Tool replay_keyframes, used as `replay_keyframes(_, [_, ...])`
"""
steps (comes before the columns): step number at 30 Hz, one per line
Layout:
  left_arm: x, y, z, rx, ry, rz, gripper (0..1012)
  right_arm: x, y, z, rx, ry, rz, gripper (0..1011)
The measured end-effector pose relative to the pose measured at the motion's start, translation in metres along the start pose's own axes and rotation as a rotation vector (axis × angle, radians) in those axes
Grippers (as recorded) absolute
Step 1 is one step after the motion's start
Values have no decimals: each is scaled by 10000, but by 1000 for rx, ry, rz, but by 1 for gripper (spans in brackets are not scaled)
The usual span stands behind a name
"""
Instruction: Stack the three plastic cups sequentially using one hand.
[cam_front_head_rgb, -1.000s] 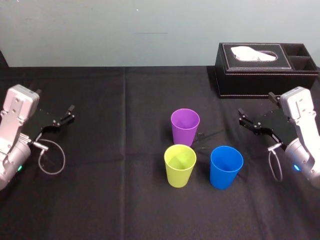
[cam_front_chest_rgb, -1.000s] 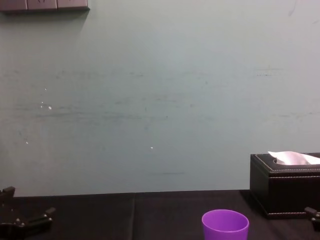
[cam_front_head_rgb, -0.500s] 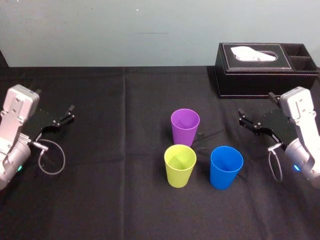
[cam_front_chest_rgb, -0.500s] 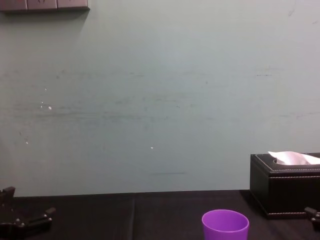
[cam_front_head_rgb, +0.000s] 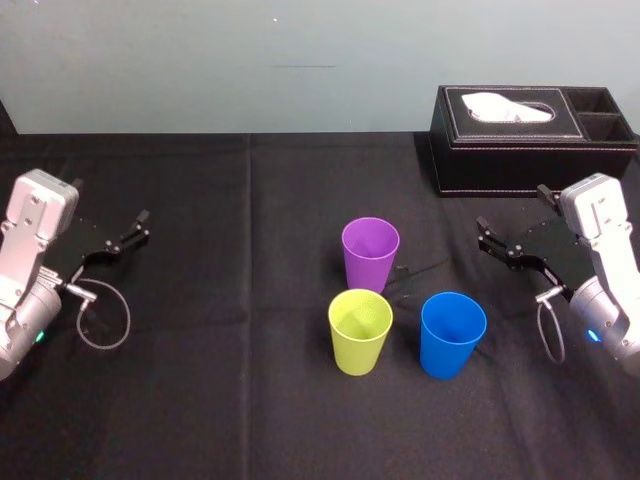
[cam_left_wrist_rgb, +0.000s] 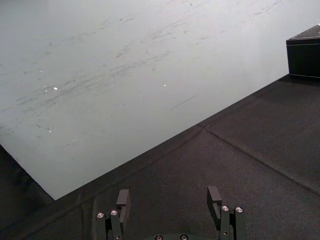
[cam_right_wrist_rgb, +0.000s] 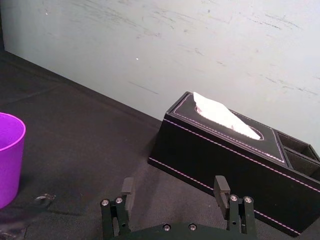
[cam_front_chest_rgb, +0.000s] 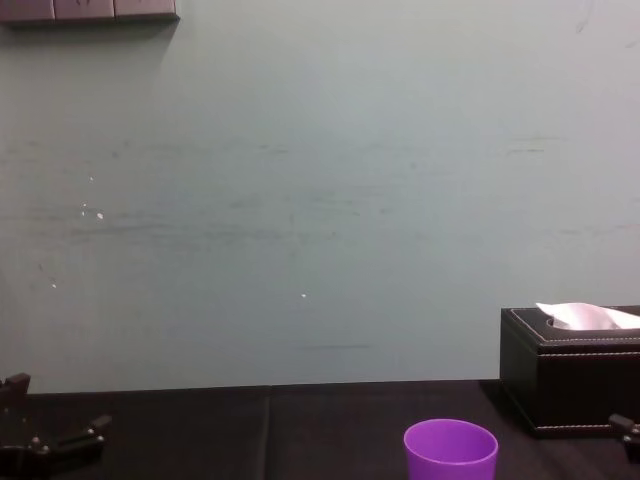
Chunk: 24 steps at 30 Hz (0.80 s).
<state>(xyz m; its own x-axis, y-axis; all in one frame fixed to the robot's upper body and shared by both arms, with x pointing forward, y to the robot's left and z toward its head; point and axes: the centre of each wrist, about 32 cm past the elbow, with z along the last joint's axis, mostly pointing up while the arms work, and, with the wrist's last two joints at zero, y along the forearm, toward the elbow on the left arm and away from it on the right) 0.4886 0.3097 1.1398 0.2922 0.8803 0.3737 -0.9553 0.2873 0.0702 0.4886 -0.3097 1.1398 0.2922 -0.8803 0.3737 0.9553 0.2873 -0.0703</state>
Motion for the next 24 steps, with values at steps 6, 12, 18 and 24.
replay_keyframes(6, [0,0,0,0,0,0,1011,0,0,0,0,0,0,1000])
replay_keyframes(12, [0,0,0,0,0,0,1011,0,0,0,0,0,0,1002])
replay_keyframes(18, [0,0,0,0,0,0,1011,1,-1,0,1,2,-1,1000])
replay_keyframes(24, [0,0,0,0,0,0,1011,4,-68,-13,12,48,2,1000])
